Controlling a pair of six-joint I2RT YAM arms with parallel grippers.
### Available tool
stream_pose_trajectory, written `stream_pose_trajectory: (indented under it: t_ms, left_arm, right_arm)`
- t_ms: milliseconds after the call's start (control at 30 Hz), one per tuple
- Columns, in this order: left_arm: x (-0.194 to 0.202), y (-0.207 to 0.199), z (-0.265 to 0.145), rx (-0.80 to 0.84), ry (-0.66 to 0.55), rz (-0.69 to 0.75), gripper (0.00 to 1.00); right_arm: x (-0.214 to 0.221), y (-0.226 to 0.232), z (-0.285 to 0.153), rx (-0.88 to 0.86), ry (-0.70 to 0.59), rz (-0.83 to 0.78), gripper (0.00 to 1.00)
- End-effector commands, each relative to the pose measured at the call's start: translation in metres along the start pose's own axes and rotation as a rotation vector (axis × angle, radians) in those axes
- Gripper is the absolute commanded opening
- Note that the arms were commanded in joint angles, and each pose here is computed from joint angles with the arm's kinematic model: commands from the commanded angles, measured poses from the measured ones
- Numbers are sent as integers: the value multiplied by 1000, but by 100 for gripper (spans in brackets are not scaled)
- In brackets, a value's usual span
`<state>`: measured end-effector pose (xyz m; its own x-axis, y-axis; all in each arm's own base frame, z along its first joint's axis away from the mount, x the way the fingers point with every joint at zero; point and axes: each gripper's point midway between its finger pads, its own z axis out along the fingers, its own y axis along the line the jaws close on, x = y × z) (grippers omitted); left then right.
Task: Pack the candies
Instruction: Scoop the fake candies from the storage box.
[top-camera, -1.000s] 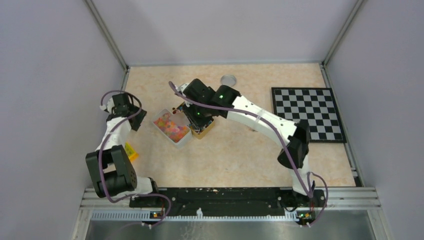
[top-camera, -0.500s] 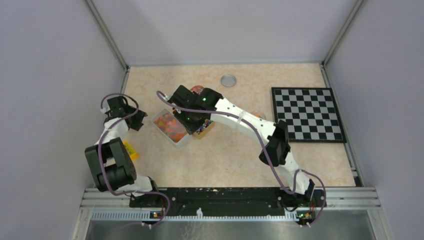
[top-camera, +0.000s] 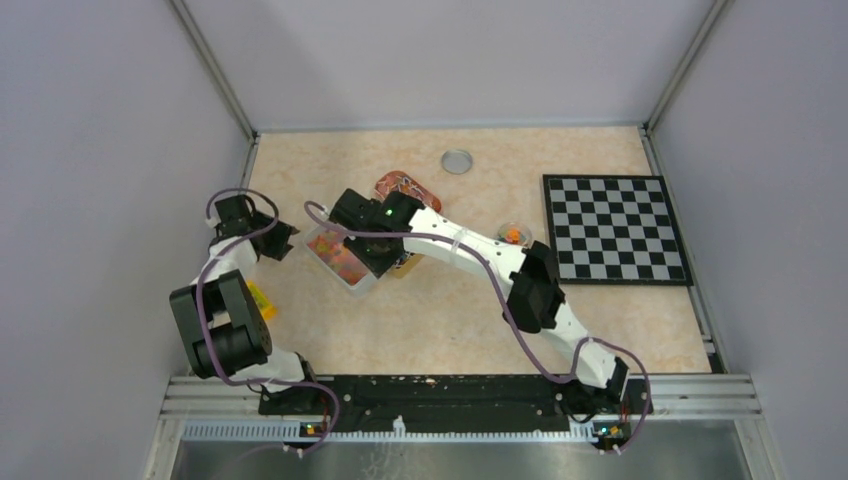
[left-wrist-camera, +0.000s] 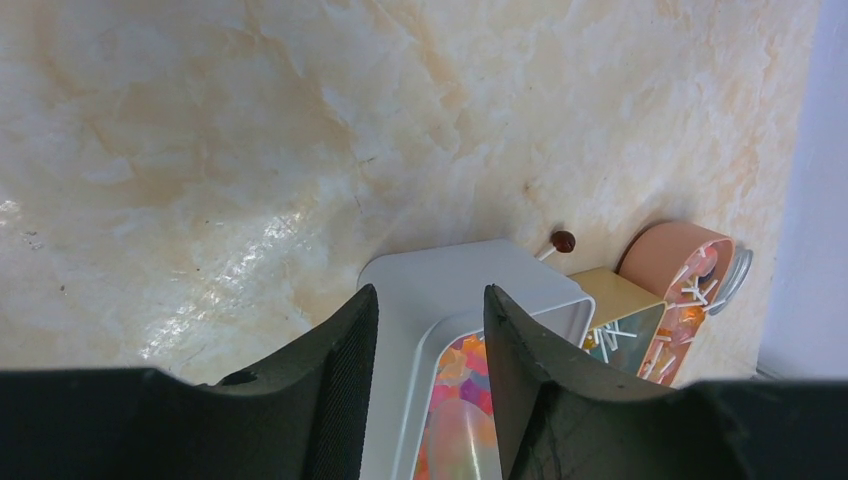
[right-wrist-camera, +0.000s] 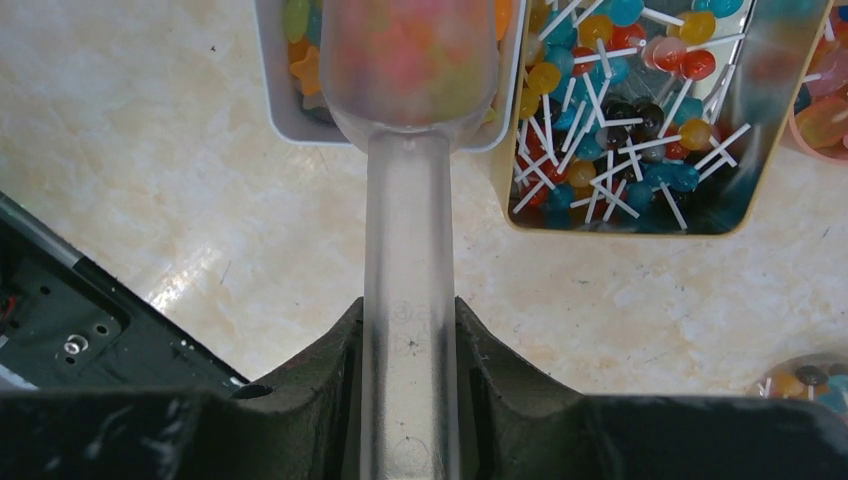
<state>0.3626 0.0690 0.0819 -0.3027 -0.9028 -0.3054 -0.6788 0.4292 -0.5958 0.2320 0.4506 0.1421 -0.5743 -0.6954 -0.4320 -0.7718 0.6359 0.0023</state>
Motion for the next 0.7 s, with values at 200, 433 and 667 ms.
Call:
stream_pose_trajectory:
  t_ms: [200,433,667]
  left_arm:
    - [4,-4,5,51,25,-3,46]
    - [8,-4,7,64,43,-5,44]
    - [12,-3,9,69,66,-9,43]
  right_arm:
    - [-26,6,9,21,-93,-16,0]
    - [-38,7,23,27,-131,-20,0]
    - [-34,5,37,52,-112,-12,0]
